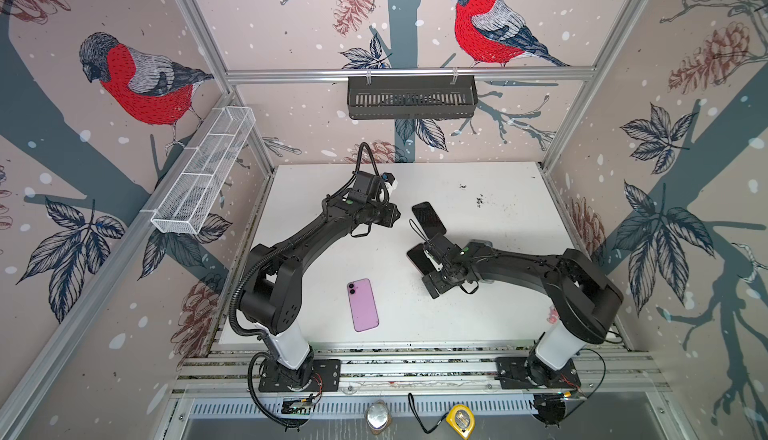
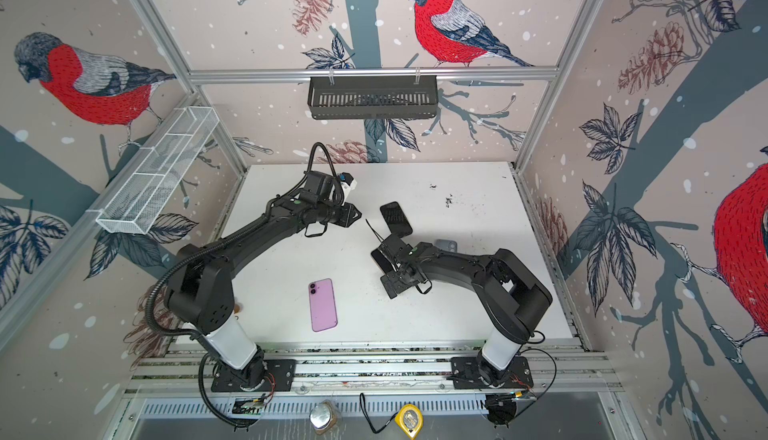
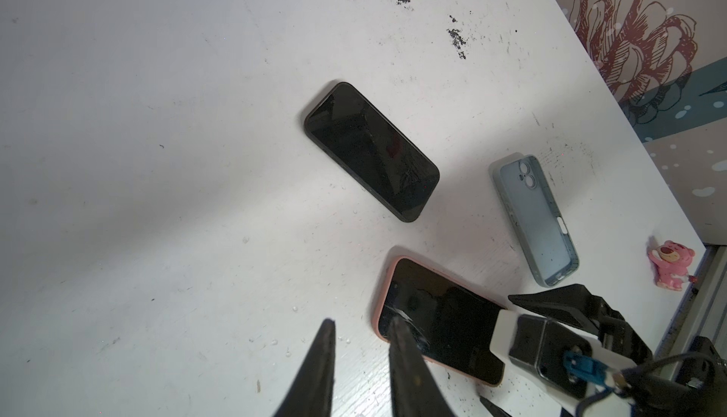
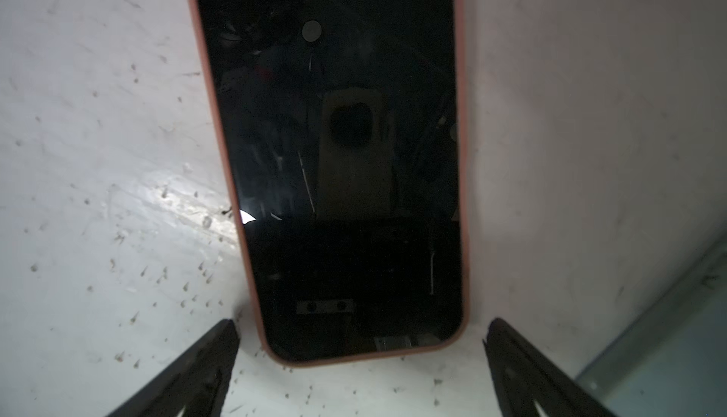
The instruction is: Put the phone into the phone case
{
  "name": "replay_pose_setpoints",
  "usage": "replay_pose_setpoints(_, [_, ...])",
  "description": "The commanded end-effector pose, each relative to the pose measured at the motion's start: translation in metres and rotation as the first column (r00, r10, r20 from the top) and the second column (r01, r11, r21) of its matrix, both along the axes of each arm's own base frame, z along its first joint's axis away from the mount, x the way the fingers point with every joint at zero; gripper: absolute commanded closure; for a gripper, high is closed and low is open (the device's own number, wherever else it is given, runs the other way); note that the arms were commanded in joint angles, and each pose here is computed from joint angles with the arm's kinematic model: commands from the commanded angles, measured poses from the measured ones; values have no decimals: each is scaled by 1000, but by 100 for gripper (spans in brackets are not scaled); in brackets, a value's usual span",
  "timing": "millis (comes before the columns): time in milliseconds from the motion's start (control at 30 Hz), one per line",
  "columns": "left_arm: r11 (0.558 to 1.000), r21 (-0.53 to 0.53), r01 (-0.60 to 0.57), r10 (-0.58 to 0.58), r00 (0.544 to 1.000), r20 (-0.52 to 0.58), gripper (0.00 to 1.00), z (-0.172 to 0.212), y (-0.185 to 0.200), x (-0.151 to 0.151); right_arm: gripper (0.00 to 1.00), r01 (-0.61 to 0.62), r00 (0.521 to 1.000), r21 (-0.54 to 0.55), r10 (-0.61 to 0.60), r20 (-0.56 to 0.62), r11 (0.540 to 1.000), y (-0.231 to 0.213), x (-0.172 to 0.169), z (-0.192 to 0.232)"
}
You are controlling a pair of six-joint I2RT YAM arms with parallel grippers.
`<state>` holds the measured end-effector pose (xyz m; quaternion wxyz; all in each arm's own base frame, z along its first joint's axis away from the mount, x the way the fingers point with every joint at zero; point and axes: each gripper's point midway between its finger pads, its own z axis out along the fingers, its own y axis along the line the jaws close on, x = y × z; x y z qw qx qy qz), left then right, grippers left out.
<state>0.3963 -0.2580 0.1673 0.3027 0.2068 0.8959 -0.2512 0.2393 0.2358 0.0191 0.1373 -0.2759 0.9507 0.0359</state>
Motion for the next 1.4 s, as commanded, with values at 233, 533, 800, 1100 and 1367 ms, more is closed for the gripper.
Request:
replay_pose_setpoints(233, [1000,7,5,-6,1000,25,73,3,-1,4,4,14,1000,45,-13,-23,999,6,3,-7])
replay_pose_setpoints(533, [1000,11,-3,2,999,38,73,7,1,5,13,16,999,50,-15,-34,999,15,9,-8])
replay_pose_setpoints(800, [1000,-6,3,-3,999,43,73,11,-1,4,20,73,997,57,-73,-9,996,27,29,-6])
replay_pose_setpoints(1100, [999,-37,-25,27,997,66,73,25,10,9,22,125,992,85,-126,8,989,60,71,-6])
replay_pose_setpoints(1367, [986,-68,-155,160,985,70,73,32,48,27,22,159,987,128,-162,11,979,91,121,-7])
